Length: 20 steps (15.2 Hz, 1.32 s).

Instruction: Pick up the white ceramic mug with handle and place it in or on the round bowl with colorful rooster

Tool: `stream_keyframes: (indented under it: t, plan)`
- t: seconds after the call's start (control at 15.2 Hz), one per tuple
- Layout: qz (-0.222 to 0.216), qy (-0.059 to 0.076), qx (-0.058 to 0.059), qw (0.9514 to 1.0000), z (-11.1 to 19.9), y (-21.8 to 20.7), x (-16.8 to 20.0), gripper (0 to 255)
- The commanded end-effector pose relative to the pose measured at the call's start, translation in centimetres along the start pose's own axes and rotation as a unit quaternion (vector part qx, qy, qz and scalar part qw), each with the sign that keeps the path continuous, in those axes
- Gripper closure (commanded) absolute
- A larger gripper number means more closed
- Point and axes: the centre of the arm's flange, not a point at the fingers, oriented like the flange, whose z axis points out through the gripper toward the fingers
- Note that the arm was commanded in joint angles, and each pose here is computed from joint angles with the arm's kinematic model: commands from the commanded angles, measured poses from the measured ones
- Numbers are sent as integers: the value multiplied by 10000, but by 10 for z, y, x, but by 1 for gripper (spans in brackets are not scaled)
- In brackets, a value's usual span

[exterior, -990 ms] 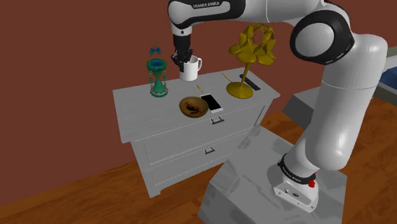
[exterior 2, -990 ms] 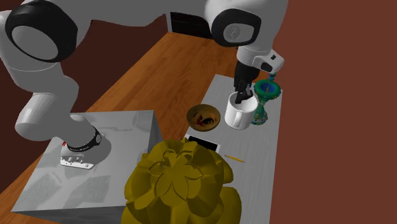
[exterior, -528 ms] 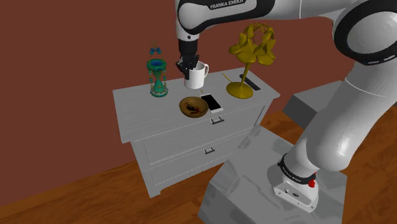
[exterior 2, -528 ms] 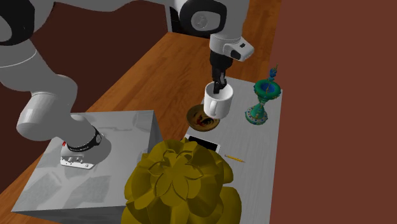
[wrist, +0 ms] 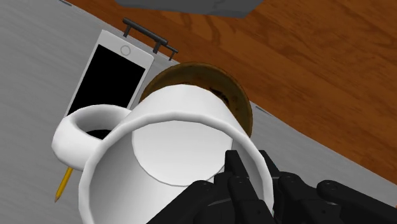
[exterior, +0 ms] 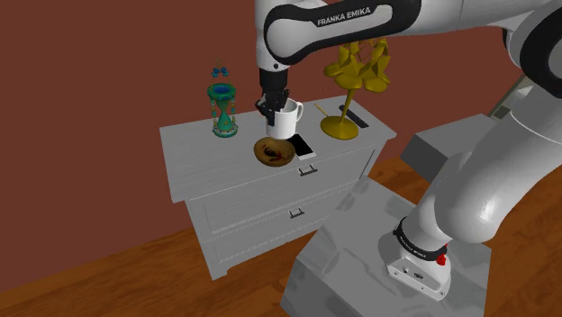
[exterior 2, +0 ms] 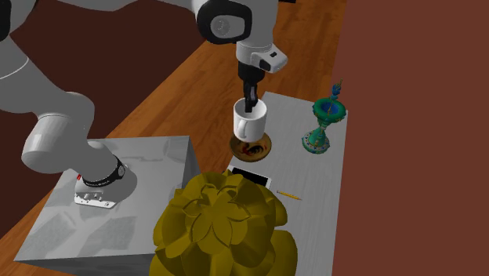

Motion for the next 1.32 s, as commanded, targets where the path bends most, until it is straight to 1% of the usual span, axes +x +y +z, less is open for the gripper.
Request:
stream_keyframes:
  t: [0.0, 0.79, 1.25]
  plan:
    - [2, 4, 0, 10000, 10, -1, 0, 255]
    - [2, 4, 0, 10000, 74, -2, 4, 255]
    - [2, 4, 0, 10000, 74, -2, 4, 255]
